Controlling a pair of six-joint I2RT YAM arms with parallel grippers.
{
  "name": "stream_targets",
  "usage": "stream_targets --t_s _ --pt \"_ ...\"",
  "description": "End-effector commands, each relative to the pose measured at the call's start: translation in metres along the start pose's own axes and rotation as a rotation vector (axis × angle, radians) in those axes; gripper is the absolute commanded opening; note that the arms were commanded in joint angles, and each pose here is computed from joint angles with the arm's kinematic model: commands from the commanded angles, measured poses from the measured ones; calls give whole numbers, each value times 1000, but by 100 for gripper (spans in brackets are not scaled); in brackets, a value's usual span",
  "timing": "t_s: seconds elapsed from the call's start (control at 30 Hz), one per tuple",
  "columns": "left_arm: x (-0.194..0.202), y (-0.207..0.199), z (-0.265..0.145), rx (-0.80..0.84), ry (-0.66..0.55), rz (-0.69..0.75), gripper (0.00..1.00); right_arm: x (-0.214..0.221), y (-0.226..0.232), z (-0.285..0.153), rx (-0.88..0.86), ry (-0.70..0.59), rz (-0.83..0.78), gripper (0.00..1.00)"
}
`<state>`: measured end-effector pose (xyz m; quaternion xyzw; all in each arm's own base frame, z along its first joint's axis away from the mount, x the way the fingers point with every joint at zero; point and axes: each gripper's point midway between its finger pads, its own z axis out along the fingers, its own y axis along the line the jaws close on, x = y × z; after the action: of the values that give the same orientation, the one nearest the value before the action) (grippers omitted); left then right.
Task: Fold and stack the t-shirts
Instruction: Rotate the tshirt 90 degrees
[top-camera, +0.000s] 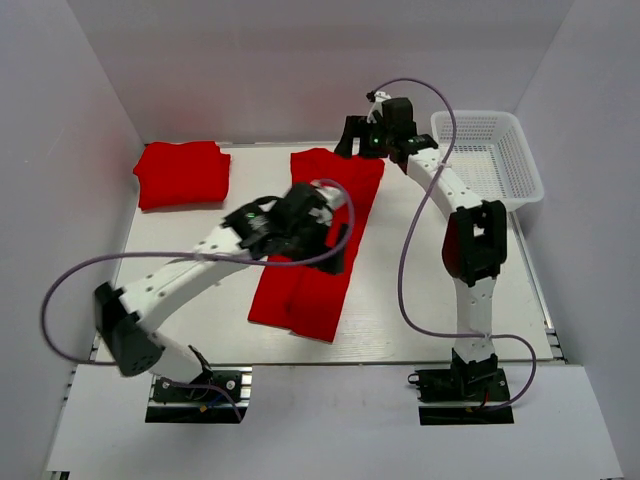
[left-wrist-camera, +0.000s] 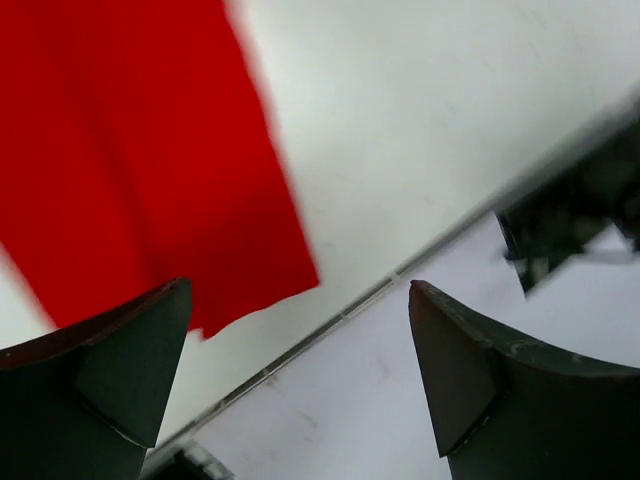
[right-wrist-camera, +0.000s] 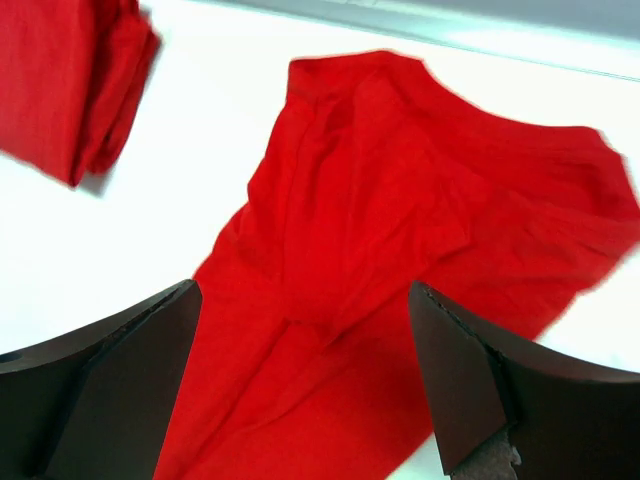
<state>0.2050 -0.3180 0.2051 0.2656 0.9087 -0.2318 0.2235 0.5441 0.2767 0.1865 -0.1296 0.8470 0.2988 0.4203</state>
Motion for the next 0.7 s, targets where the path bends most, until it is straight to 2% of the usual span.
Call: stream_targets --t_s 0.0,0.07,0.13,0.17,0.27,0.33,0.37,0.43,0.47,0.5,0.53,0.6,0.67 --pt "12 96 -40 -433 -103 -297 99 34 4 -16 197 92 25 90" --pt "30 127 -48 -558 -90 -411 99 57 14 -22 228 145 57 90" --pt "44 161 -51 -644 -69 -512 99 87 22 -22 337 196 29 90" --pt "46 173 -50 -663 -77 -555 99 96 26 -19 389 196 74 90" --pt "45 212 -44 -649 -121 -656 99 112 29 -19 496 211 118 90" --pt "43 236 -36 -624 -110 -706 99 117 35 -14 518 206 158 90" --pt "47 241 -30 -608 -86 -704 99 129 32 -6 548 222 160 90" --pt "53 248 -20 -545 -56 -733 99 115 40 2 555 182 159 90" --pt "55 245 -10 -489 -44 -751 99 134 28 13 608 212 153 90" --pt "56 247 -8 -474 -50 -763 99 118 34 18 600 175 161 90" --pt "50 252 -11 -471 -94 -764 99 136 25 30 624 208 159 90" --pt "50 249 -7 -447 -123 -770 99 126 22 39 637 164 185 90" --pt "44 252 -14 -446 -159 -761 99 138 9 50 670 173 193 90"
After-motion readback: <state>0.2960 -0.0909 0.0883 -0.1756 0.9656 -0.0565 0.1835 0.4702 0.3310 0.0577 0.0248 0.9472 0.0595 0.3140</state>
